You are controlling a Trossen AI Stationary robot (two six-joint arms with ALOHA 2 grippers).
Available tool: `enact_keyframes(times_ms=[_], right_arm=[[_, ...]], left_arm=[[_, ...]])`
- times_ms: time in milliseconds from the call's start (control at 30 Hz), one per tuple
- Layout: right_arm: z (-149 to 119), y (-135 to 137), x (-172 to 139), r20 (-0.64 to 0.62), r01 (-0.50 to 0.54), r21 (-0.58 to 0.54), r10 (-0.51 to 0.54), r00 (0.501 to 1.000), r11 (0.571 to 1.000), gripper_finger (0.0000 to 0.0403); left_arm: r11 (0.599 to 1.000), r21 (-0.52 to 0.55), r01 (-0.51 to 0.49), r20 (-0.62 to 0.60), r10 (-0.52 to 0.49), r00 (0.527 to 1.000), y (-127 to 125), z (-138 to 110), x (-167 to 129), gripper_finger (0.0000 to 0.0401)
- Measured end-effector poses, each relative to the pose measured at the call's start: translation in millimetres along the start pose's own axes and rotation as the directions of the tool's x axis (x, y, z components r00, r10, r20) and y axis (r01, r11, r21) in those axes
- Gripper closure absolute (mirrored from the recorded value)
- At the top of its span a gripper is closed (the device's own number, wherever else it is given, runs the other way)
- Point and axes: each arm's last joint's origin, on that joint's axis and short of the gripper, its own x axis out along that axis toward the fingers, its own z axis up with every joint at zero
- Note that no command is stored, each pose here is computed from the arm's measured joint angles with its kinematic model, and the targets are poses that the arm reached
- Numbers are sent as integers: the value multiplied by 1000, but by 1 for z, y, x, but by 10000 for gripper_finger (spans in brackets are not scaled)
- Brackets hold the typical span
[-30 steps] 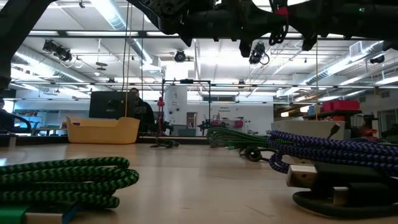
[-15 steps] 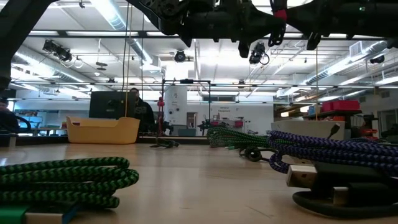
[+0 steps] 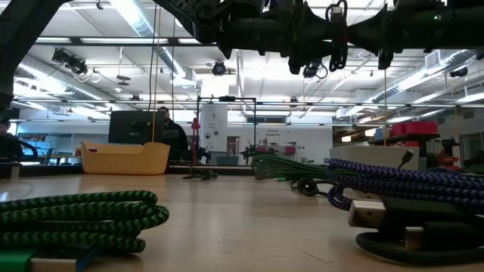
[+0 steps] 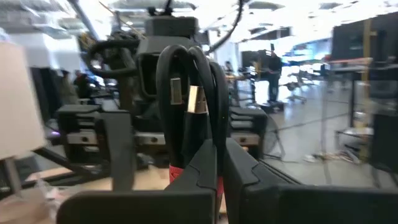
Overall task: Pick & Place USB Port
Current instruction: Put the black charger cable into the gray bin
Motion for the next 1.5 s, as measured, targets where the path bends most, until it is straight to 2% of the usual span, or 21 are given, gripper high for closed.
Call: enact_keyframes(times_ms=[167, 267, 333, 433, 567, 800, 867, 967, 1067, 1267, 1367, 1433, 1500], right_arm=[[-2, -6, -7, -60, 77, -37, -79, 995, 996, 403], [-4, -11, -13, -97, 164, -61, -169, 981, 985, 403], [-5, -17, -17, -114, 258, -99, -269, 956, 961, 403], [-6, -28, -21, -119, 401, -186, -426, 897, 897, 403], [-4, -42, -22, -133, 489, -276, -536, 834, 828, 403], [8, -71, -19, -186, 642, -408, -747, 638, 649, 403], [10, -79, -17, -183, 664, -443, -786, 590, 602, 403], [10, -90, -14, -192, 672, -492, -822, 536, 554, 403], [3, -102, -12, -214, 680, -542, -863, 457, 494, 403], [-13, -127, -4, -263, 669, -621, -913, 313, 408, 403], [-16, -138, 2, -243, 671, -643, -929, 278, 369, 403], [-21, -143, 5, -256, 662, -650, -927, 273, 374, 403], [-26, -148, 7, -256, 647, -677, -937, 240, 351, 403]], left_arm=[[999, -21, -32, -42, 32, 999, 7, 4, -10, 159], [998, -23, -52, -50, 51, 997, 9, 11, -18, 157], [998, -33, -53, -64, 51, 997, 11, 11, -19, 160], [998, -35, -48, -68, 45, 997, 10, 11, -20, 164], [999, -34, -39, -67, 36, 997, 7, 12, -19, 164], [999, -32, -30, -66, 28, 997, 4, 12, -18, 165], [999, -32, -27, -66, 25, 997, 3, 12, -17, 165], [999, -32, -23, -67, 21, 998, 1, 12, -16, 165], [999, -32, -20, -67, 18, 998, 0, 12, -16, 165], [999, -30, -16, -65, 14, 998, -2, 12, -15, 165], [999, -30, -16, -66, 14, 998, -2, 12, -15, 165], [999, -30, -16, -66, 14, 998, -2, 12, -15, 165], [999, -30, -16, -66, 14, 998, -2, 12, -15, 165]])
